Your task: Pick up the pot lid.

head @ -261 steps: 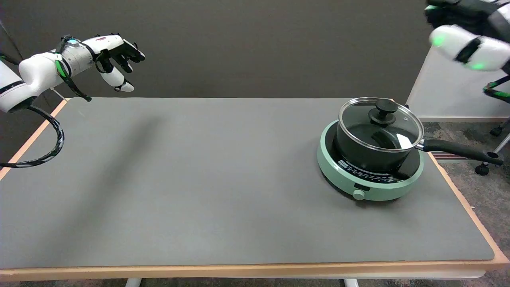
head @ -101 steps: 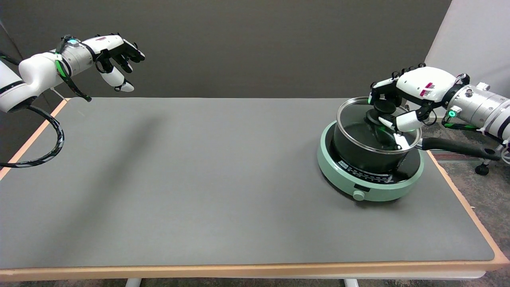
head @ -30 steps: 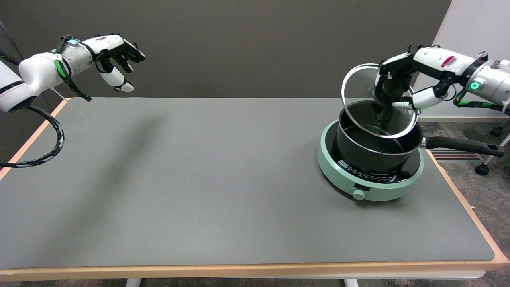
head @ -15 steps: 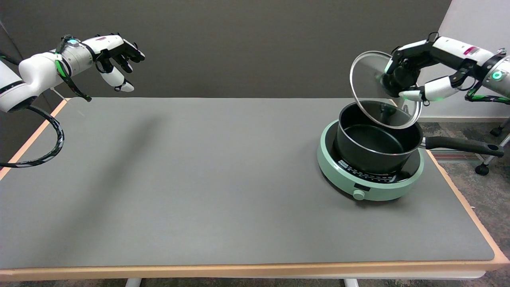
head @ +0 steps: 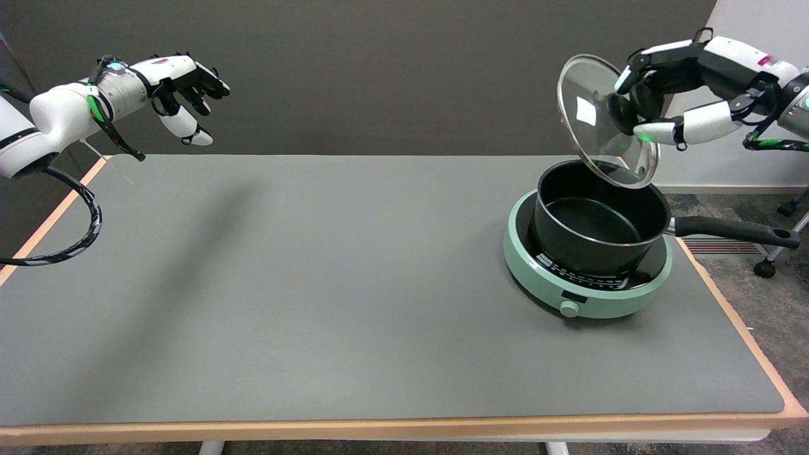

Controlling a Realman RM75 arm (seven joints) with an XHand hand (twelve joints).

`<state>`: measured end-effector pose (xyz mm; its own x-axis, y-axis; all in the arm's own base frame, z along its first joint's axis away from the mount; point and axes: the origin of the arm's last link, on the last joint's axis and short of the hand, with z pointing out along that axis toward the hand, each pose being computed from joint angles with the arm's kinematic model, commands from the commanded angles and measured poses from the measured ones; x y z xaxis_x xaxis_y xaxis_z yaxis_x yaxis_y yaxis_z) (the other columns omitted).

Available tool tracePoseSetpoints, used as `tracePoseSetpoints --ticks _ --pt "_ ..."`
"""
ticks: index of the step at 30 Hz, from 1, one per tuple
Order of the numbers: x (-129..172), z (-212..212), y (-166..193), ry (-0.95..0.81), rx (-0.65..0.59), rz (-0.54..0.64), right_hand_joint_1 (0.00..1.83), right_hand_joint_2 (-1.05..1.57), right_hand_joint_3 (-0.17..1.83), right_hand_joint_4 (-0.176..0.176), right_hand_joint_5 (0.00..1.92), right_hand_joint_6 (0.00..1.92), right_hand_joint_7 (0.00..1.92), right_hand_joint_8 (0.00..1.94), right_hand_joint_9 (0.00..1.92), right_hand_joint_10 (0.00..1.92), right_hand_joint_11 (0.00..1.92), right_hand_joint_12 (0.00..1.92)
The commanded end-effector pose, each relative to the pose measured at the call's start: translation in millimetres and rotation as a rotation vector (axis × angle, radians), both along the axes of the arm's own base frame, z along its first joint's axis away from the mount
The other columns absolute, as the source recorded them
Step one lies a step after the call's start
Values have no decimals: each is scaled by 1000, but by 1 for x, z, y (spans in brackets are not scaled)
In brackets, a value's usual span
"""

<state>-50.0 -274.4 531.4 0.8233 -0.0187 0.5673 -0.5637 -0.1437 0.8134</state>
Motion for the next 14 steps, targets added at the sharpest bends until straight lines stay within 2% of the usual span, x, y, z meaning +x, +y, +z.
tracePoseSetpoints --ticks 1,9,14 --pt "26 -34 -8 -48 91 81 1373 821 605 176 759 1114 963 1204 882 1281 690 1301" --pt "25 -71 -38 -23 120 100 1372 822 606 176 758 1118 959 1211 878 1293 688 1308" --pt "24 -88 -41 -7 109 100 1372 820 610 176 758 1116 961 1210 878 1297 686 1311"
